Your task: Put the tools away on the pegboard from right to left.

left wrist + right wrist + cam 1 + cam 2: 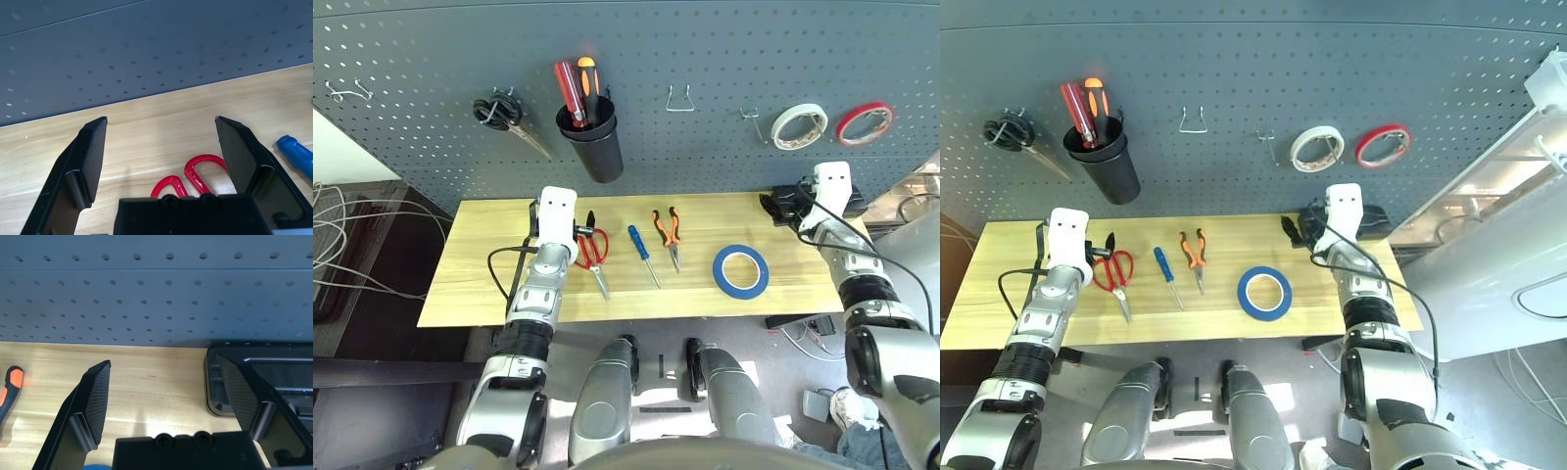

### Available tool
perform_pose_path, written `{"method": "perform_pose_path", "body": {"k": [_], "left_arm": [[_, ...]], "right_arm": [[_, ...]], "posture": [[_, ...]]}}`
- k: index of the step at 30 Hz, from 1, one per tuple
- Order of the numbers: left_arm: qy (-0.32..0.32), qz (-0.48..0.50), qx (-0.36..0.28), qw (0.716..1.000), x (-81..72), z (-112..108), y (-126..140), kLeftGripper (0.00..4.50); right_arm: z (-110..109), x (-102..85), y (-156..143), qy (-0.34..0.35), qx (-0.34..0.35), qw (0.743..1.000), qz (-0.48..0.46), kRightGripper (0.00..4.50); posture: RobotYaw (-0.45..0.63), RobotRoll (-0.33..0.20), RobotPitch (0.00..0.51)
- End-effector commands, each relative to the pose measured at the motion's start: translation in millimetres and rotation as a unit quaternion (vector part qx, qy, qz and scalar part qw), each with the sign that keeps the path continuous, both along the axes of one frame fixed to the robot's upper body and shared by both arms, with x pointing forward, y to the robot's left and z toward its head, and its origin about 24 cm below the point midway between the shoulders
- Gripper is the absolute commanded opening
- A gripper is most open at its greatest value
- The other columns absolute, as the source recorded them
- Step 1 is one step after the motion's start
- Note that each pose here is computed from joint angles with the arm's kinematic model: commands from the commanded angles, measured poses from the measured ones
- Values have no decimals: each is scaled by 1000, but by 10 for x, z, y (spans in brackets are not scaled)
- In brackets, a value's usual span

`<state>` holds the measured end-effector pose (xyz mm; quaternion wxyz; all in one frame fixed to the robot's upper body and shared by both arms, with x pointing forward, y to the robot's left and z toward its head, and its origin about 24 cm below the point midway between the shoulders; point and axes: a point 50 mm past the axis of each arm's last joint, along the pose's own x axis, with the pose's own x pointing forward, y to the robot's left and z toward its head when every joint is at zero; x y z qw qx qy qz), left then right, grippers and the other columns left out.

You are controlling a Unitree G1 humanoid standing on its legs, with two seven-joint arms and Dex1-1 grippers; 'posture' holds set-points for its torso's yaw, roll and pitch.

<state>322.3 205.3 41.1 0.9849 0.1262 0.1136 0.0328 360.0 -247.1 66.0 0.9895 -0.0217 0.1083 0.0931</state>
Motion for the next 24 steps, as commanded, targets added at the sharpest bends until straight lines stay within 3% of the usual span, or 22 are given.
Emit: {"method": "perform_pose_path", "body": {"k": [1,8,12,17,24], "left_arm": [[23,1,3,1000,-41,-68,25,4500],[-2,-84,12,996,4,118,-109,4500],[-12,-196,20,980,-24,331,-289,4500],[34,-369,93,924,-146,357,-616,4500],[74,-454,120,880,-221,245,-988,4500]], "right_arm": [[-82,-49,-59,18,0,1000,-9,4483],[-24,-74,-86,57,15,998,2,4483],[-36,-164,-19,150,35,988,20,4483],[-184,-354,59,257,10,966,36,4483],[-393,-503,155,318,-23,947,39,4483]], "posture": [[88,0,253],[89,0,249],[95,0,243],[100,0,235],[108,0,258]]}}
